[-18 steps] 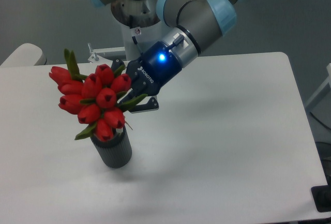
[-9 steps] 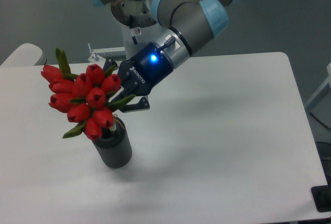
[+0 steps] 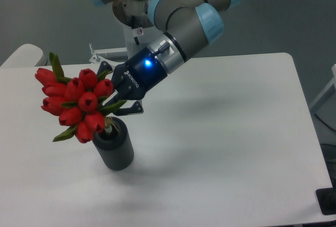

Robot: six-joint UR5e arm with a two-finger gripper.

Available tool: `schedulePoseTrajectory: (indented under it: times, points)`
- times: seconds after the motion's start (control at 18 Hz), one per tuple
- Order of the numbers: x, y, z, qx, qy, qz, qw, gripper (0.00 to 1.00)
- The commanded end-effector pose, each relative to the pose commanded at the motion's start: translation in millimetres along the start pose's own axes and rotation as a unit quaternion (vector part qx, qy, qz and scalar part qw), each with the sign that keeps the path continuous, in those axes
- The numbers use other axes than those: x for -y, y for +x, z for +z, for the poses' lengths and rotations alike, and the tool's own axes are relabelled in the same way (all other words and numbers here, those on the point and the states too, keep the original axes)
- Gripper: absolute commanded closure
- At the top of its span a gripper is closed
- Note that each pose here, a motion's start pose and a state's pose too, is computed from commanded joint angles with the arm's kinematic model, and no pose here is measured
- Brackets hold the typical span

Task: Insert the flowers into the vase
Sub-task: 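Lower the tulip stems down into the vase opening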

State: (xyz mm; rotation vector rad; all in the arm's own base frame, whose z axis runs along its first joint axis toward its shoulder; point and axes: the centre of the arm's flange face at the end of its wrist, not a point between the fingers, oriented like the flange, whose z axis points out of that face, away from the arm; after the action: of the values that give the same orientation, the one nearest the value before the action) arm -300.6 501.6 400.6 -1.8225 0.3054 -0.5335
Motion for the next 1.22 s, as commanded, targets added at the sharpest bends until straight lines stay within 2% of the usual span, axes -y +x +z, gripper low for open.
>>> schedulePoseTrajectory:
  times: [0.56, 0.67, 1.22]
  points:
    - [-69.4, -3.4, 16.1, -0.017, -0.009, 0.012, 0.9997, 0.84]
    - [-81.2, -2.5, 18.6, -0.020, -0.011, 0.002, 0.9997, 0.84]
    - [-97.7, -10.1, 23.3, -0.024, -0.013, -0.007, 0.9996, 0.82]
